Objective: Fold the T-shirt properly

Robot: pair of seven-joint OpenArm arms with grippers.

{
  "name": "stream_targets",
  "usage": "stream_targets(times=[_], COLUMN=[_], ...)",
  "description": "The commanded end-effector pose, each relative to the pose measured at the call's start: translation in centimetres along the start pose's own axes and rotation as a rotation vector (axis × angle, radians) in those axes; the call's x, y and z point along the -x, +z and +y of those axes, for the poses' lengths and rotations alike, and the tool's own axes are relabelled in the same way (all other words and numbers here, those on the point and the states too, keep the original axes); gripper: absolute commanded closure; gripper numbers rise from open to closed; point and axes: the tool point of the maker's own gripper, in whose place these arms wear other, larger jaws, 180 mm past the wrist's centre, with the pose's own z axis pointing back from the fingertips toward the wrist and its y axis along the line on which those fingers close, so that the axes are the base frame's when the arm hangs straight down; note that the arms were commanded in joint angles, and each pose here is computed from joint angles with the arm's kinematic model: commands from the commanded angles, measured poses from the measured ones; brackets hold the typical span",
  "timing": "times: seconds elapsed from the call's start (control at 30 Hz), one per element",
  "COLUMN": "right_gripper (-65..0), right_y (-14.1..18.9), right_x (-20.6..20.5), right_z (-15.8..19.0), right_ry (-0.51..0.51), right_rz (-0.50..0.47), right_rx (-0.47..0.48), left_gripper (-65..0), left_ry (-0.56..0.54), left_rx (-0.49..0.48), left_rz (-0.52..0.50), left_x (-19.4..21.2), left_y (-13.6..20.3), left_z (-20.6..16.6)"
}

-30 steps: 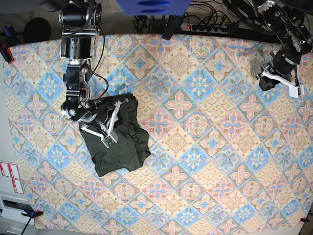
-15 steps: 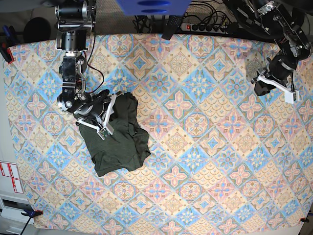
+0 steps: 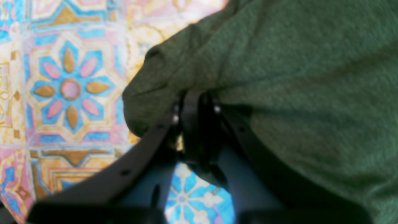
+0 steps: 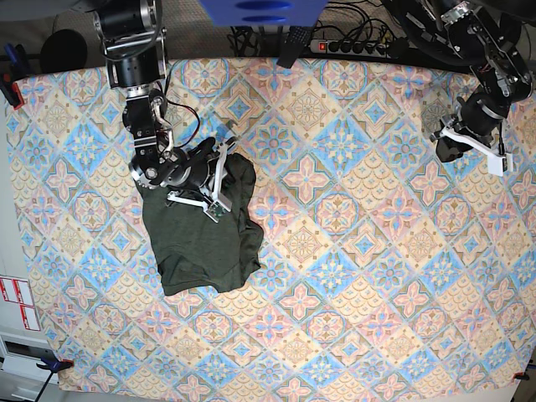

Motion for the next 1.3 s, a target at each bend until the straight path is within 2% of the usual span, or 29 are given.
stream_targets(times=[0.0,0.27,0.43,0.67,0.9,1.03,1.13,1.23,1.27], right_gripper=[-4.8,-4.8,-4.8,-4.8,-2.3,-0.7,-0.7,-0.7,-0.7], right_y=[-0.2,-0.8,-0.6,2.4,6.5,8.9,10.5,12.0,12.4], right_x=[-0.8,-2.4,-2.6,-6.8,-4.8,-2.3,-0.9,2.0,3.2], right_z=[0.8,2.2,2.0,1.0,-0.4,-1.5,-2.0,-2.0,-2.0], right_ry=[0.020,0.014,0.014,0.092,0.045,0.028,0.031,-0.012,-0.032], right_rz=[-0.006,-0.038,-0.047,-0.158,-0.161,-0.124,-0.109,-0.068,-0.051], right_rx=[-0.023,-0.050,-0.040,0.034,0.152,0.221,0.261,0.294,0.306], left_gripper=[-9.8,-9.9,-9.9,-10.0,-9.4,-9.3,-6.1,0.0,0.0], left_ry=[-0.022,-0.022,-0.025,-0.028,-0.056,-0.130,-0.149,-0.148,-0.147], left_rx=[0.011,0.011,0.010,0.008,-0.008,-0.017,-0.030,-0.044,-0.051], left_rz=[-0.041,-0.041,-0.041,-0.038,-0.026,0.002,0.026,0.063,0.079], left_x=[-1.4,-1.4,-1.4,-1.3,-0.8,-0.6,0.2,1.6,2.2], left_y=[0.4,0.4,0.4,0.5,1.4,2.7,3.4,3.8,4.0], left_z=[-0.3,-0.3,-0.2,-0.2,0.0,-0.6,-0.4,0.2,0.5])
